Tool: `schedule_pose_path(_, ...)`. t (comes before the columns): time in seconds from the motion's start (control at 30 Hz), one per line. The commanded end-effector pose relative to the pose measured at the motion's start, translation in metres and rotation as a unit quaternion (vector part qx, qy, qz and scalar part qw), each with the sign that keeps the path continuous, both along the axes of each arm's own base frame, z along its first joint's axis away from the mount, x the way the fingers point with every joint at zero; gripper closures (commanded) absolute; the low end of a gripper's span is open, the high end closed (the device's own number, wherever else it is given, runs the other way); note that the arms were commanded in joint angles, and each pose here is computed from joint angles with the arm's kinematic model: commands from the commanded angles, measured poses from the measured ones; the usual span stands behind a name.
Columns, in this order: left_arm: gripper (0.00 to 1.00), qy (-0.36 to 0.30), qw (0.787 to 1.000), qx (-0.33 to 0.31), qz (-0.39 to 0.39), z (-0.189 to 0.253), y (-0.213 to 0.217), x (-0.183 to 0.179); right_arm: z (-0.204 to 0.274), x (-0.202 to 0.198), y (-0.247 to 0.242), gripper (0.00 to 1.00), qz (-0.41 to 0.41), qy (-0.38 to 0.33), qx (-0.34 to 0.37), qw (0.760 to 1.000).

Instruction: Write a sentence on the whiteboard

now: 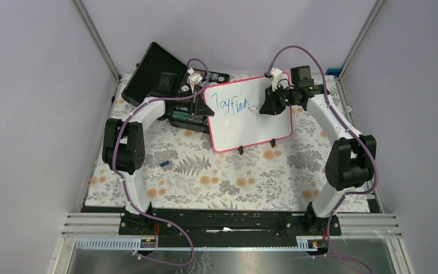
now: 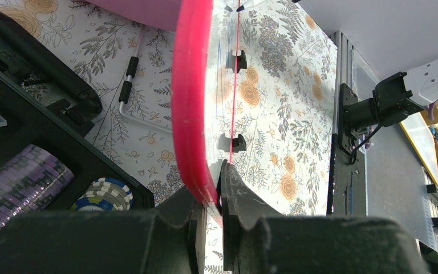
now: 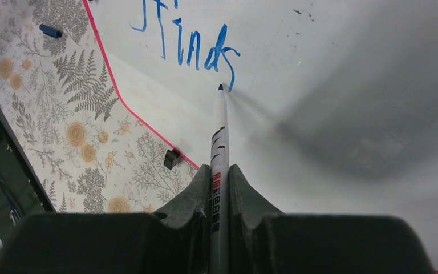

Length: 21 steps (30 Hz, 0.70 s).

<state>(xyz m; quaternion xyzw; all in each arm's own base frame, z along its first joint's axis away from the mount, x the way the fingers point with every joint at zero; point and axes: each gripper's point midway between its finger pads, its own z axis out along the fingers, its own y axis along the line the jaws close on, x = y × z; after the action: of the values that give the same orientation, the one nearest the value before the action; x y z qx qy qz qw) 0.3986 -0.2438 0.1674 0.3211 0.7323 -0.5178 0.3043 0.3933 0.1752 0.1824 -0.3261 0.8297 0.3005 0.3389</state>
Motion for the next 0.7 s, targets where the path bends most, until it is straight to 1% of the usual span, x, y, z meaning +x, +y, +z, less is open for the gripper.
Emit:
schedule_pose_path(0.0,1.00,-0.044,0.998,0.051,0.012,-0.0226,0.0014,0.0059,0.0123,0.0107,0.0036,1.00,0.000,-0.022,0.002,1.000)
schedule_pose_path(0.67,1.00,-0.044,0.998,0.053,0.013,-0.0230,0.0017,0.0059,0.0077,0.0152,-0.0027,1.00,-0.015,-0.025,-0.017,0.999)
